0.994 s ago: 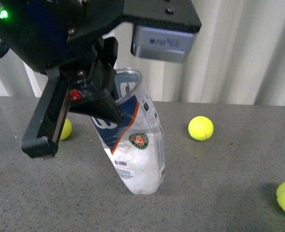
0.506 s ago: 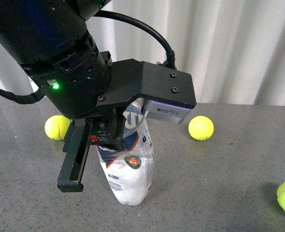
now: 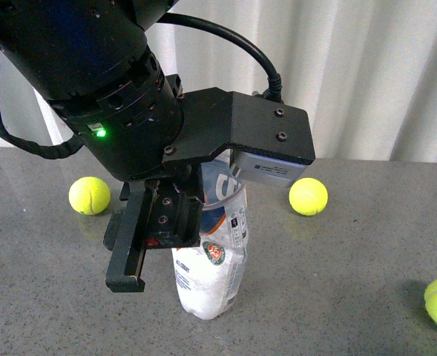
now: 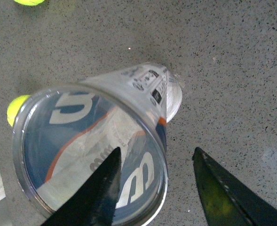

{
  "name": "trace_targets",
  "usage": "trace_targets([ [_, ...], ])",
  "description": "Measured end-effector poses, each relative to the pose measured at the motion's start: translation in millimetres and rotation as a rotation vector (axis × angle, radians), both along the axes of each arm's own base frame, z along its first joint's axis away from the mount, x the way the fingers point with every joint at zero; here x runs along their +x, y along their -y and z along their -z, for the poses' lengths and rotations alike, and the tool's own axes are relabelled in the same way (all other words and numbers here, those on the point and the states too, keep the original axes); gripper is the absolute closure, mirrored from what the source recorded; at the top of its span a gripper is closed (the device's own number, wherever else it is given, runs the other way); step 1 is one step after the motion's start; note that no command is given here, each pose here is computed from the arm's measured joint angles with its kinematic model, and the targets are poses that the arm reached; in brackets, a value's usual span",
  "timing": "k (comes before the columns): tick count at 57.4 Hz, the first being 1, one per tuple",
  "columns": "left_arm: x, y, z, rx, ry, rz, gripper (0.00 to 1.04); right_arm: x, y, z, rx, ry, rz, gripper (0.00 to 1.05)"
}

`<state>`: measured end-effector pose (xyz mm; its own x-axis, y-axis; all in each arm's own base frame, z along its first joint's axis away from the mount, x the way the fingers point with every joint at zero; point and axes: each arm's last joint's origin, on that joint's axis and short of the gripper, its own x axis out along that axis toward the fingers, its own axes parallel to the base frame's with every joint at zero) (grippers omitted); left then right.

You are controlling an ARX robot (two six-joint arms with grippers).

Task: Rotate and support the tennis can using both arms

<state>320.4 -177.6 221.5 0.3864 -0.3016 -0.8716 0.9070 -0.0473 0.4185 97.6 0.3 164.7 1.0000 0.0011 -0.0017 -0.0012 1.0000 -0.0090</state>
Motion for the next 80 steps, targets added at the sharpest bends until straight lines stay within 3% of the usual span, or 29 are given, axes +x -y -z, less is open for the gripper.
trace_targets([
  [6, -2, -1, -4, -0.012, 0.003, -0.002, 0.38, 0, 0, 0, 0.0, 0.0, 0.0, 0.07],
  [12, -7, -6, -23, -0.071, 0.031, -0.009, 0.15, 0, 0, 0, 0.0, 0.0, 0.0, 0.07],
  [16, -11, -11, -36, -0.117, 0.045, -0.014, 0.05, 0, 0, 0, 0.0, 0.0, 0.0, 0.07],
  [28, -25, -46, -93, -0.375, 0.126, -0.044, 0.07, 0, 0, 0, 0.0, 0.0, 0.0, 0.07],
  [33, -29, -78, -119, -0.514, 0.215, -0.109, 0.07, 0, 0, 0, 0.0, 0.0, 0.0, 0.07],
  [39, -31, -119, -130, -0.643, 0.304, -0.226, 0.07, 0, 0, 0, 0.0, 0.0, 0.0, 0.07],
  [47, -39, -174, -109, -0.815, 0.304, -0.427, 0.07, 0, 0, 0, 0.0, 0.0, 0.0, 0.07],
  [55, -61, -211, -75, -0.97, 0.195, -0.557, 0.07, 0, 0, 0, 0.0, 0.0, 0.0, 0.07],
  [74, -97, -252, -20, -1.097, 0.09, -0.724, 0.07, 0, 0, 0, 0.0, 0.0, 0.0, 0.07],
  [77, -96, -252, -13, -1.073, 0.204, -0.82, 0.13, 0, 0, 0, 0.0, 0.0, 0.0, 0.07],
  [80, -101, -247, -2, -1.077, 0.422, -0.963, 0.23, 0, 0, 0, 0.0, 0.0, 0.0, 0.07],
])
